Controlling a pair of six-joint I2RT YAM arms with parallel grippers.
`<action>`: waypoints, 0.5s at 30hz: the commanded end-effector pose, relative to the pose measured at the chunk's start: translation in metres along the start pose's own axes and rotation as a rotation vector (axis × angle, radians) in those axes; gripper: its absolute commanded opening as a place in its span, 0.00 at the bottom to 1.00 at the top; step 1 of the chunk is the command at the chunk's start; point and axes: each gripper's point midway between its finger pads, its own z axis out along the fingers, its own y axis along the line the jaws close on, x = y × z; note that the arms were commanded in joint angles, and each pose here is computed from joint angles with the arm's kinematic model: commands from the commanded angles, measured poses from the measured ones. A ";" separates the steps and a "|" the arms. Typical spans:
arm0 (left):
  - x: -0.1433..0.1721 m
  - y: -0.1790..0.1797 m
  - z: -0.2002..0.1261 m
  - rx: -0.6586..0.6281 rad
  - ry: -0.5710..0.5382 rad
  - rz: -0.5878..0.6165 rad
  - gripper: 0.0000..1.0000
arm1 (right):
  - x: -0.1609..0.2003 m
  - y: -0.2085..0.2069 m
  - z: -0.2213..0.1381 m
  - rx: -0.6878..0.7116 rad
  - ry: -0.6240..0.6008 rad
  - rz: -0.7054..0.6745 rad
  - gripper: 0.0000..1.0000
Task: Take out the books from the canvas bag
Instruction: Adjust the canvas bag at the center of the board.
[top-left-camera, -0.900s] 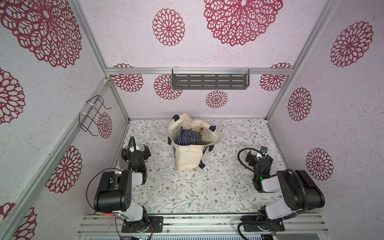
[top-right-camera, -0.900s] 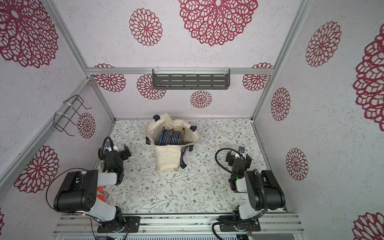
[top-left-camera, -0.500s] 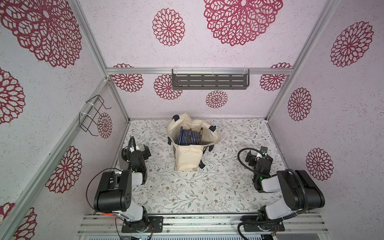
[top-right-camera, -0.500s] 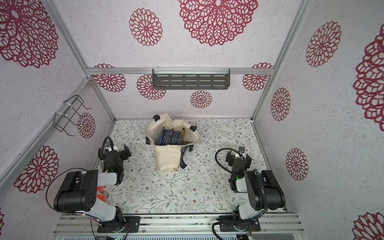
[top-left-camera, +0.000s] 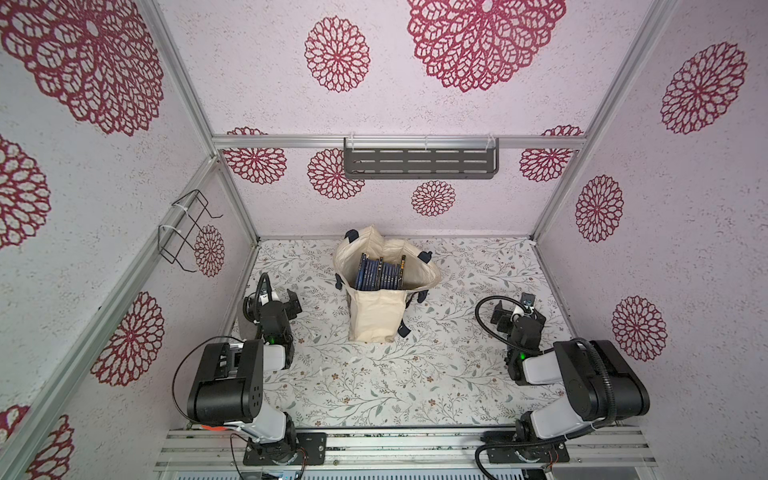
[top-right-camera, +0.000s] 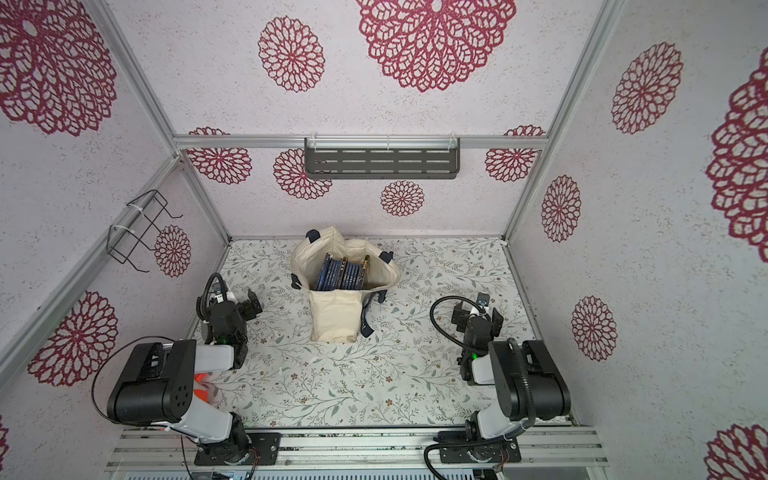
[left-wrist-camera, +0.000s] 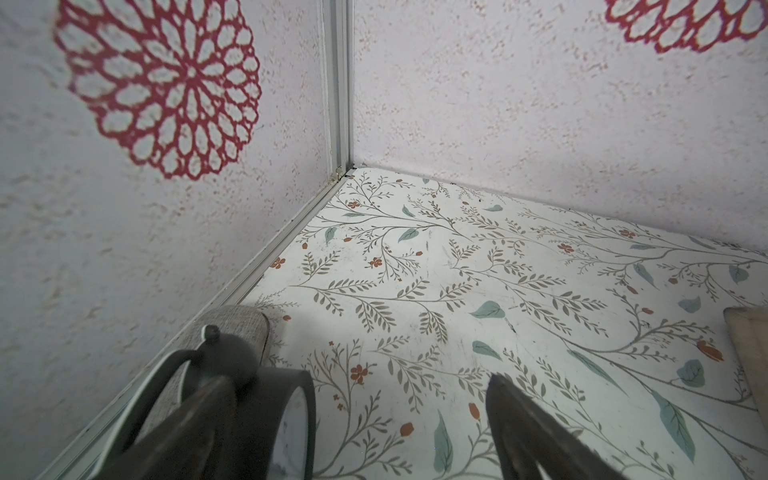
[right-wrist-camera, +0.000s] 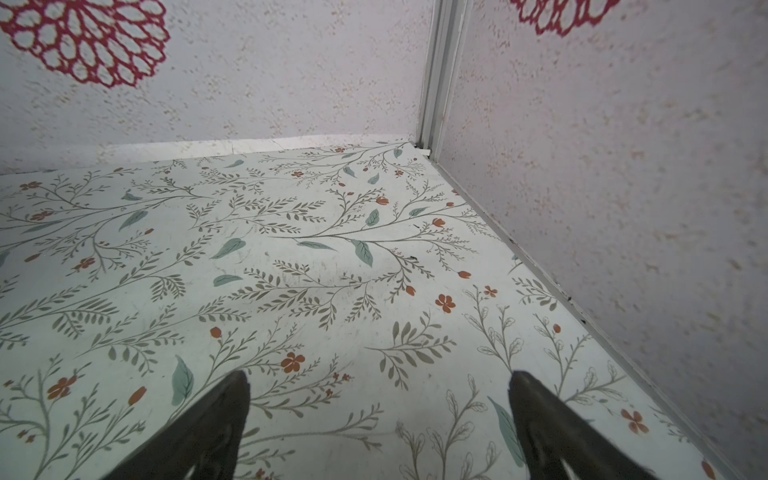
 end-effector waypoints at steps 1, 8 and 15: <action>-0.007 0.000 0.001 0.006 -0.011 -0.012 0.98 | -0.020 0.002 0.000 -0.010 -0.058 0.010 0.99; -0.052 -0.003 -0.014 -0.104 0.008 0.058 0.98 | -0.056 0.006 -0.020 -0.049 -0.080 0.018 0.99; -0.097 -0.012 -0.049 -0.101 0.113 -0.336 0.98 | -0.114 0.026 -0.044 -0.219 -0.169 0.254 0.99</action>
